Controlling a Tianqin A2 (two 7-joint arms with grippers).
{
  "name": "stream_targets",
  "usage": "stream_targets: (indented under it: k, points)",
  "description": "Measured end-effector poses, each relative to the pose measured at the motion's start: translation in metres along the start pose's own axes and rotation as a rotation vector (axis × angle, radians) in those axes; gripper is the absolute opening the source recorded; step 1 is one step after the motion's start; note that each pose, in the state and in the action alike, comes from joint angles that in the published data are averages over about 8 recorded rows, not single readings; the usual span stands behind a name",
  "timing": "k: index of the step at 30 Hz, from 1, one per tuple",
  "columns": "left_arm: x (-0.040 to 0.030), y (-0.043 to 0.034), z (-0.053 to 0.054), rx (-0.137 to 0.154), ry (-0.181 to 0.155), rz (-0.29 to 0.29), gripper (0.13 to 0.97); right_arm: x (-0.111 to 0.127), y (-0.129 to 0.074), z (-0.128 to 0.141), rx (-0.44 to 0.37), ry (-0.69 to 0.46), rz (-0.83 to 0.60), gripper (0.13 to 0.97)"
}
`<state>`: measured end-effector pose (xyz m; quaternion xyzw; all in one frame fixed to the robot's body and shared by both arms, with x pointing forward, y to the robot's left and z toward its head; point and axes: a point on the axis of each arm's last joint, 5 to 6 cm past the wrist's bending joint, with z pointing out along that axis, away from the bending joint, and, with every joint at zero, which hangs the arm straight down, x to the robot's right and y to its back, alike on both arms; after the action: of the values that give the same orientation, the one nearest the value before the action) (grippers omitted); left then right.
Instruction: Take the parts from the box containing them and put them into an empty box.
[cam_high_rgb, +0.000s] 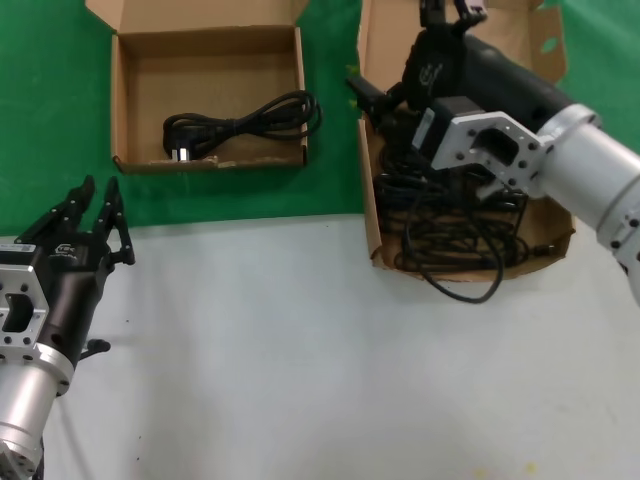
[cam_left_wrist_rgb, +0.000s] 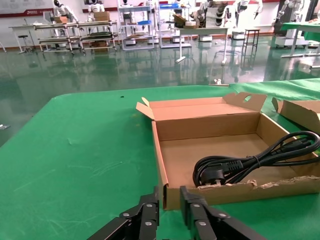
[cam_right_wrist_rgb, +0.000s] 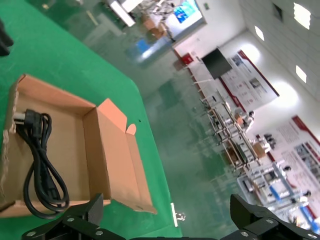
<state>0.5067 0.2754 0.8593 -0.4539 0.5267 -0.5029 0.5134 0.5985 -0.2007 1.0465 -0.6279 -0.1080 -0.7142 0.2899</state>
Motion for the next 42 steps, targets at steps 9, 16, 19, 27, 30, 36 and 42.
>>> stream_targets:
  k: [9,16,19,27,30,36,42]
  points:
    - [-0.0006,0.0006,-0.001,-0.002,-0.003,-0.002,0.304,-0.022,0.009,-0.014,-0.026,0.022,0.175,0.921]
    - [-0.0010,0.0011,-0.001,-0.004,-0.006,-0.003,0.423,-0.039,0.016,-0.026,-0.055,0.043,0.309,0.956]
    - [-0.0012,0.0013,-0.001,-0.004,-0.007,-0.004,0.423,-0.046,0.019,-0.031,-0.070,0.053,0.367,0.962]
    - [-0.0018,0.0018,-0.002,-0.006,-0.011,-0.005,0.636,-0.066,0.026,-0.048,-0.117,0.082,0.519,0.966]
    - [-0.0020,0.0020,-0.002,-0.007,-0.012,-0.006,0.680,-0.073,0.029,-0.054,-0.137,0.094,0.575,0.966]
    - [-0.0024,0.0024,-0.003,-0.009,-0.014,-0.007,0.811,-0.087,0.034,-0.068,-0.182,0.120,0.685,0.966]
    - [-0.0028,0.0028,-0.003,-0.010,-0.016,-0.008,0.879,-0.102,0.039,-0.082,-0.233,0.149,0.792,0.966]
